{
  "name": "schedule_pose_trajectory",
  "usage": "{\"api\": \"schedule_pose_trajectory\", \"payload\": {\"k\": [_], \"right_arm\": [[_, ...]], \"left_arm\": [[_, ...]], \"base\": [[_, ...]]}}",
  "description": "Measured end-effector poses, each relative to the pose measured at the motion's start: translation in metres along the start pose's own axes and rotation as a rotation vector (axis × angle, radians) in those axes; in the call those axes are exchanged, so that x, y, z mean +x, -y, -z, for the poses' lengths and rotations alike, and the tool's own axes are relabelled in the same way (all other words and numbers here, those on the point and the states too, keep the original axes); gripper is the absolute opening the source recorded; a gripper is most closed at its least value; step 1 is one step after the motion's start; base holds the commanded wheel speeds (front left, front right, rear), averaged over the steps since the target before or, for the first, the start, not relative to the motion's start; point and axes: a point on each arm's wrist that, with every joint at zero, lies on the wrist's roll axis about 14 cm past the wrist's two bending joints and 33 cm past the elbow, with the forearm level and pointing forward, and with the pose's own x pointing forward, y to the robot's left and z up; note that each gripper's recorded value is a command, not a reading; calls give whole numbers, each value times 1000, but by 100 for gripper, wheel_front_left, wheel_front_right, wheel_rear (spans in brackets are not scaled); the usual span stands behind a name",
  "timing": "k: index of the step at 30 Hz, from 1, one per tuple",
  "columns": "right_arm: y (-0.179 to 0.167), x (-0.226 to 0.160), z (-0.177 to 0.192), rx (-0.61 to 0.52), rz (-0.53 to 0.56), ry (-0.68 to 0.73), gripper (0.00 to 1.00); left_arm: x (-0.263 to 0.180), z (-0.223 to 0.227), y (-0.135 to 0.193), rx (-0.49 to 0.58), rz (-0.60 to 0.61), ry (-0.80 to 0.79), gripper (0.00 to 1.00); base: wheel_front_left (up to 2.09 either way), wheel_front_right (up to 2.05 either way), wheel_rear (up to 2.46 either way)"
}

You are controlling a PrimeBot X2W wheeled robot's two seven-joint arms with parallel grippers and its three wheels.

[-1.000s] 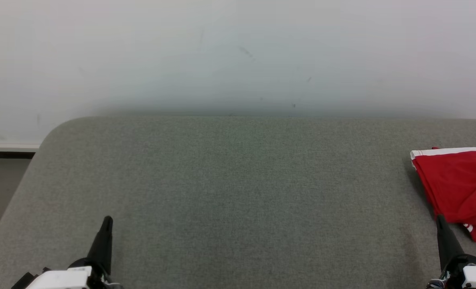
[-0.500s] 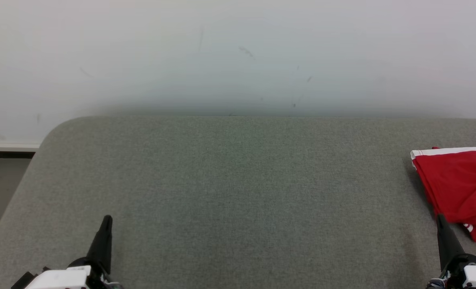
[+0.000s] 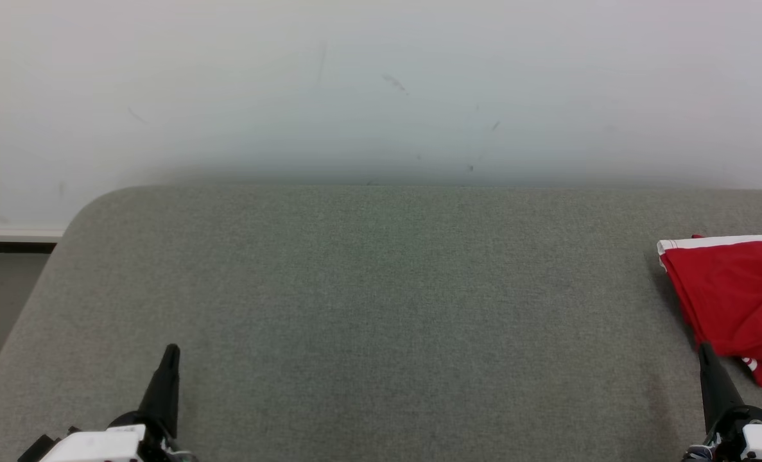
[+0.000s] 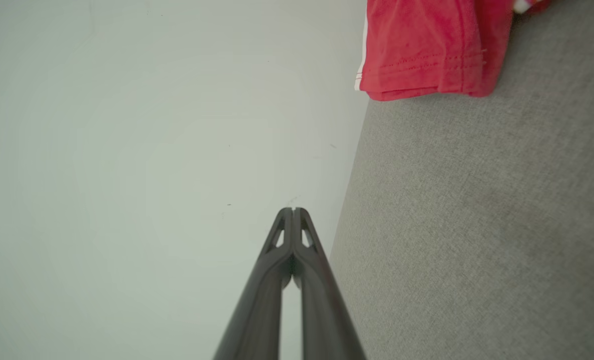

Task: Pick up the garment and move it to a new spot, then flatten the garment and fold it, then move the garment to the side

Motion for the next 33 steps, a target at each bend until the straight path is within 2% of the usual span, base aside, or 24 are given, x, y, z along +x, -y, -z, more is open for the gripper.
{"api": "schedule_pose_trajectory", "payload": {"k": [33], "right_arm": [[0,0,0,0,0,0,0]], "left_arm": [[0,0,0,0,0,0,0]], "base": [[0,0,0]]}}
